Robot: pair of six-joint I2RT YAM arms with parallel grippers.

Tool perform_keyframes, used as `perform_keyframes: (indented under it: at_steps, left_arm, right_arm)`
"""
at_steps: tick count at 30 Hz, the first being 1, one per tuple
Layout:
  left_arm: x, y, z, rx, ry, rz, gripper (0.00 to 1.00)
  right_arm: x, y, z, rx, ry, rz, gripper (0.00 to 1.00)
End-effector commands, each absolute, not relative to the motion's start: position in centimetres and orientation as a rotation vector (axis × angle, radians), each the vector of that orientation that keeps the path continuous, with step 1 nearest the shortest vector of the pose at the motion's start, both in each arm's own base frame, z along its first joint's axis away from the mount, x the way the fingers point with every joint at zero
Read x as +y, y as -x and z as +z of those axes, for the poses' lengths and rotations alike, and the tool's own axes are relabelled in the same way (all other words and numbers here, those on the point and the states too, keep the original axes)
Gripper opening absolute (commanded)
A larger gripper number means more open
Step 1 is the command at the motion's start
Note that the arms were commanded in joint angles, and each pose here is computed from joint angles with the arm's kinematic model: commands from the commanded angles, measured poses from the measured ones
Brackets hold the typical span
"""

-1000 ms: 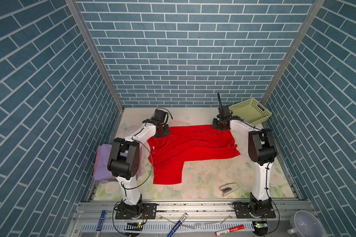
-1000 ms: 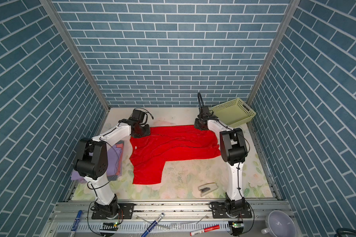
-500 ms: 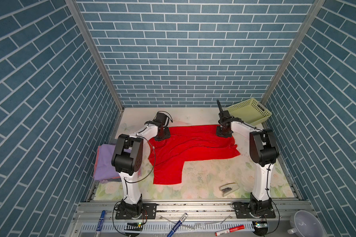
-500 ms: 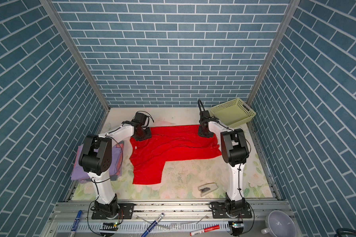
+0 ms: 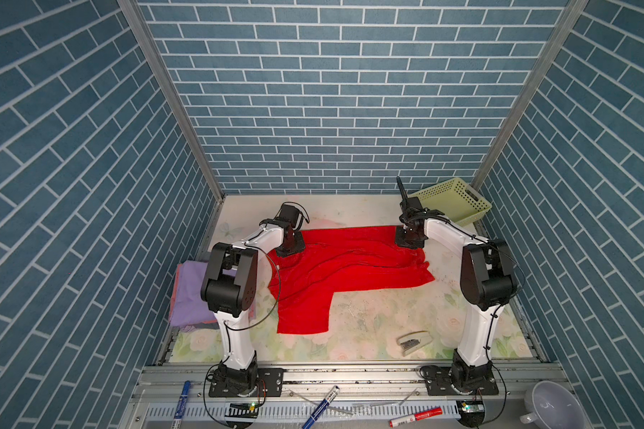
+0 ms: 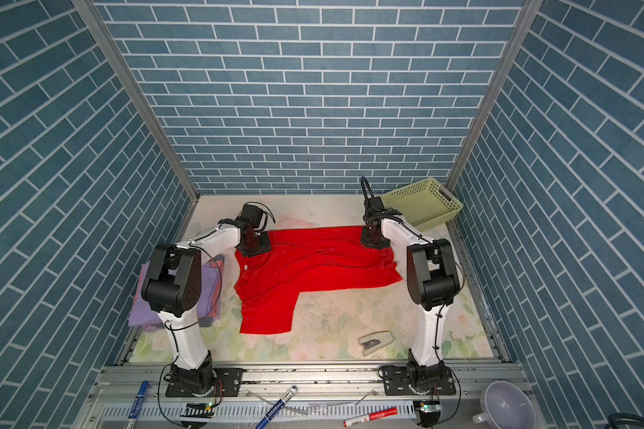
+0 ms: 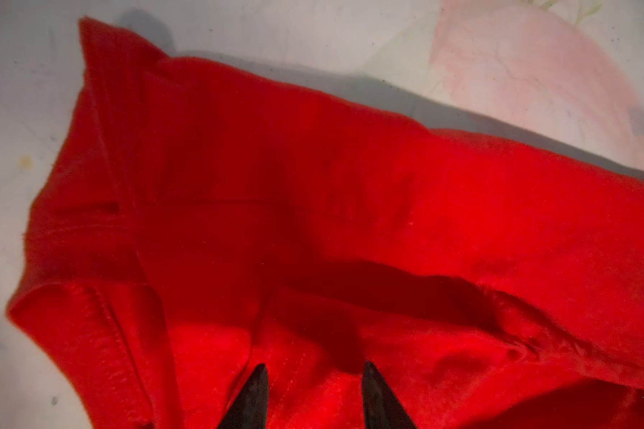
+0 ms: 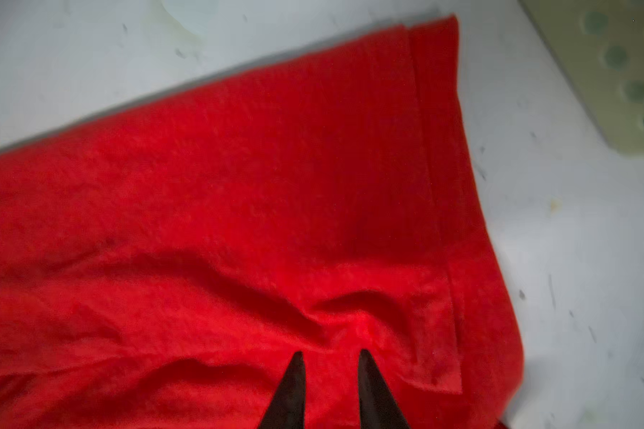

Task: Fold and stack t-shirts
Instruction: Smooth out the T-shirt at the center of the table.

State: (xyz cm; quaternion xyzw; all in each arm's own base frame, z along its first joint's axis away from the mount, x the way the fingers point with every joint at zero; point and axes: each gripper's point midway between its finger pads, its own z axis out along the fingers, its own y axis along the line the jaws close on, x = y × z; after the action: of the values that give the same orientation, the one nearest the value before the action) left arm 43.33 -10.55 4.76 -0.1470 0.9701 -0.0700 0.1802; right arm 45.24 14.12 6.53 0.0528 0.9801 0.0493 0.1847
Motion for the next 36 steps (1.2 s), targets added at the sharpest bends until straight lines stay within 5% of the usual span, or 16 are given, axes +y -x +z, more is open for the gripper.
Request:
perform_keyframes:
  at_steps: [1,13,22,26,31,36]
  left_arm:
    - [-9.9,-42.9,3.5,2.78,0.463,-0.171,0.43]
    - [-8.7,-45.7,0.1,2.803,0.578,-0.198,0.43]
    - [-6.3,-52.3,-1.0,2.757,0.651,-0.234,0.43]
    - [-5.9,-54.0,-0.7,2.754,0.68,-0.247,0.42]
    - [-6.2,-53.8,-0.1,2.731,0.684,-0.291,0.43]
    - [-6.3,-53.2,0.2,2.721,0.692,-0.307,0.43]
  right_arm:
    - [15.1,-47.8,5.6,2.744,-0.178,0.188,0.26]
    - [16.4,-51.8,-0.1,2.781,-0.25,0.193,0.25]
    - [19.1,-59.4,-1.7,2.688,-0.232,0.373,0.26]
    - [19.9,-59.5,-1.7,2.738,-0.208,0.394,0.25]
    - [19.0,-58.7,4.4,2.622,-0.248,0.405,0.3]
    - [17.4,-54.3,7.0,2.638,-0.346,0.387,0.36]
